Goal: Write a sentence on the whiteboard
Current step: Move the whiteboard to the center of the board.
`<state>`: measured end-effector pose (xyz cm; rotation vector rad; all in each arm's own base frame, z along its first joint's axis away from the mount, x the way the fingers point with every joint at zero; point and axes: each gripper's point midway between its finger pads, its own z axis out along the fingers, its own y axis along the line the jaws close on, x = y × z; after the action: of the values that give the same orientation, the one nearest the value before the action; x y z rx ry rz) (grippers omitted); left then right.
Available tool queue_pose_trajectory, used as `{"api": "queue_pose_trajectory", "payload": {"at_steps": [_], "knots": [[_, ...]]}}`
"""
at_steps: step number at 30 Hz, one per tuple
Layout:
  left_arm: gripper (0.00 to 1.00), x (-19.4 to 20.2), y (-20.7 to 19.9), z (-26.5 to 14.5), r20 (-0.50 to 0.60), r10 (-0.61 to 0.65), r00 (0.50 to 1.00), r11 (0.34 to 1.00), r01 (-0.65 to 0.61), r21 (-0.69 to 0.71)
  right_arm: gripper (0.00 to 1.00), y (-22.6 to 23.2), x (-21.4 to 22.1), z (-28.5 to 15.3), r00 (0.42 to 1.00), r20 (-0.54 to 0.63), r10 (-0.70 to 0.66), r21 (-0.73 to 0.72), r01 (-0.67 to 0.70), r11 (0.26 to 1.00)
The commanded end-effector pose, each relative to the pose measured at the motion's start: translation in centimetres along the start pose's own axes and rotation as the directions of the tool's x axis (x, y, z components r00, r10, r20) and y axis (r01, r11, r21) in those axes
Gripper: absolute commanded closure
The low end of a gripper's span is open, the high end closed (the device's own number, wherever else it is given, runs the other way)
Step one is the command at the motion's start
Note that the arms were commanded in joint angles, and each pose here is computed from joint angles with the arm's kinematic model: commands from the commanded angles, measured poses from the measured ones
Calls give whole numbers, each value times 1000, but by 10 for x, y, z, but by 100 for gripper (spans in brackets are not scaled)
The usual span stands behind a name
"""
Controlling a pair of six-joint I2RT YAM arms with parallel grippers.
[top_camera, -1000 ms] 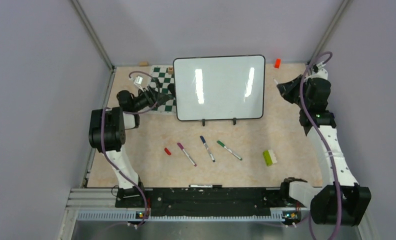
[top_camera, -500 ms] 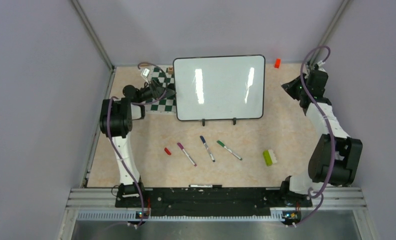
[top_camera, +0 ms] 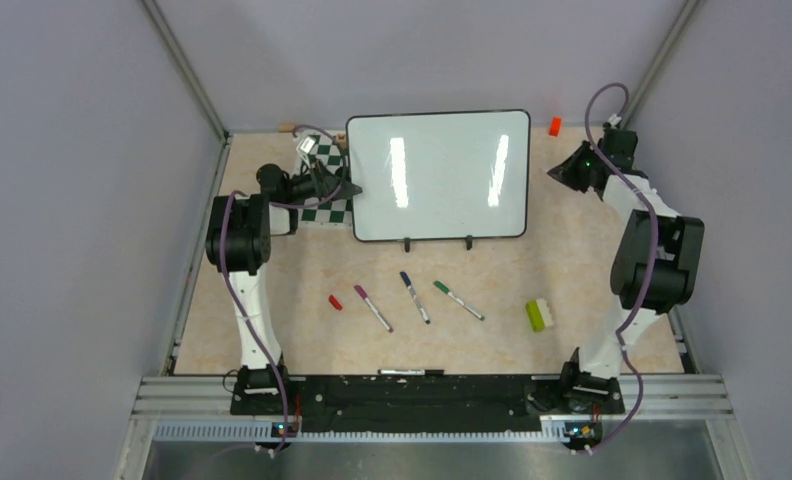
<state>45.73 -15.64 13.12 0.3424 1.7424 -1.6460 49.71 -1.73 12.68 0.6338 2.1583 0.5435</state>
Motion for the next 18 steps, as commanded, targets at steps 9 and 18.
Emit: {"api": "queue_pose_trajectory", "payload": {"at_steps": [9, 18], "knots": [[64, 3, 9, 4, -44, 50, 998, 999, -51, -17, 100, 24, 14, 30, 993, -111, -51, -127, 37, 991], [100, 12, 6, 8, -81, 76, 994, 997, -78, -16, 100, 40, 38, 30, 980, -183, -81, -220, 40, 975]]}}
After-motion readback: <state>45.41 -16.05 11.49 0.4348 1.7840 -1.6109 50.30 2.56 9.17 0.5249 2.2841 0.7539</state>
